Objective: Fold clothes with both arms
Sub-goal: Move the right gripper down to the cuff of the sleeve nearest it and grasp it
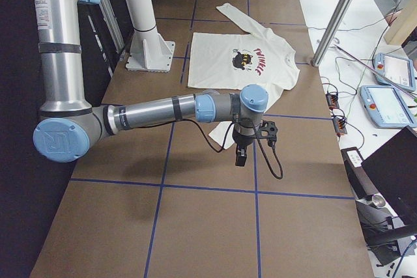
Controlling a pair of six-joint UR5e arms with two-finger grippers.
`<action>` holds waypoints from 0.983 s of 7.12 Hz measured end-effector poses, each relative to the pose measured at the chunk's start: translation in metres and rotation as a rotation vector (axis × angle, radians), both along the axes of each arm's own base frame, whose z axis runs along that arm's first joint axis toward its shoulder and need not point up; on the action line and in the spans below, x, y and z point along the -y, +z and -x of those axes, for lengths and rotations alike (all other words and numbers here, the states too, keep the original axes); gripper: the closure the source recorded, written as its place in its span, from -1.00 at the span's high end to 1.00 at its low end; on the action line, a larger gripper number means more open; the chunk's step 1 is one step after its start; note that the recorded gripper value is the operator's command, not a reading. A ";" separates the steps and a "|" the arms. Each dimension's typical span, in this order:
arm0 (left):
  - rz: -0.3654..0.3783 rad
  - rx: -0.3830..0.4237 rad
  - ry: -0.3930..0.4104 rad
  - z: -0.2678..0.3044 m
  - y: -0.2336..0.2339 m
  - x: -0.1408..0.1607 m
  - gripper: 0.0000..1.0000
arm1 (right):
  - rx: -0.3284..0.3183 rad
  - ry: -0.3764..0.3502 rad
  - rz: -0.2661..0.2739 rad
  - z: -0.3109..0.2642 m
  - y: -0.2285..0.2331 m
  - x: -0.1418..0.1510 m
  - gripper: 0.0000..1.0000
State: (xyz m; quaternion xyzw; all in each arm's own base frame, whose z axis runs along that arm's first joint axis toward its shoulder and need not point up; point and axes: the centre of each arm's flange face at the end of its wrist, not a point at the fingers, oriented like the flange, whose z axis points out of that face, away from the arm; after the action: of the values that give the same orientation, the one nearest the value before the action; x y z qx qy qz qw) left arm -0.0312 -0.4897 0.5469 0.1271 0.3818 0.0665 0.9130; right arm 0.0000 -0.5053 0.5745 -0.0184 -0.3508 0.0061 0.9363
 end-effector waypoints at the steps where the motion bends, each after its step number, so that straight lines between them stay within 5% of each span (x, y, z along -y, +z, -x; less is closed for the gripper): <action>1: 0.001 0.001 0.000 0.000 -0.001 -0.002 0.99 | 0.001 0.002 0.002 -0.001 0.001 -0.001 1.00; 4: 0.001 0.003 0.003 -0.001 -0.001 -0.006 0.99 | 0.012 -0.019 -0.029 0.015 -0.006 0.001 1.00; 7: -0.007 -0.001 0.007 -0.002 -0.001 -0.006 0.99 | 0.061 0.020 -0.025 0.110 -0.019 -0.001 1.00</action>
State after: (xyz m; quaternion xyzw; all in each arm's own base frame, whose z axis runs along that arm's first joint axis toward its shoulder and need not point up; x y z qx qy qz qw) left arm -0.0291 -0.4841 0.5462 0.1288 0.3823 0.0710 0.9123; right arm -0.1102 -0.5047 0.5556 -0.0033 -0.3796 0.0103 0.9251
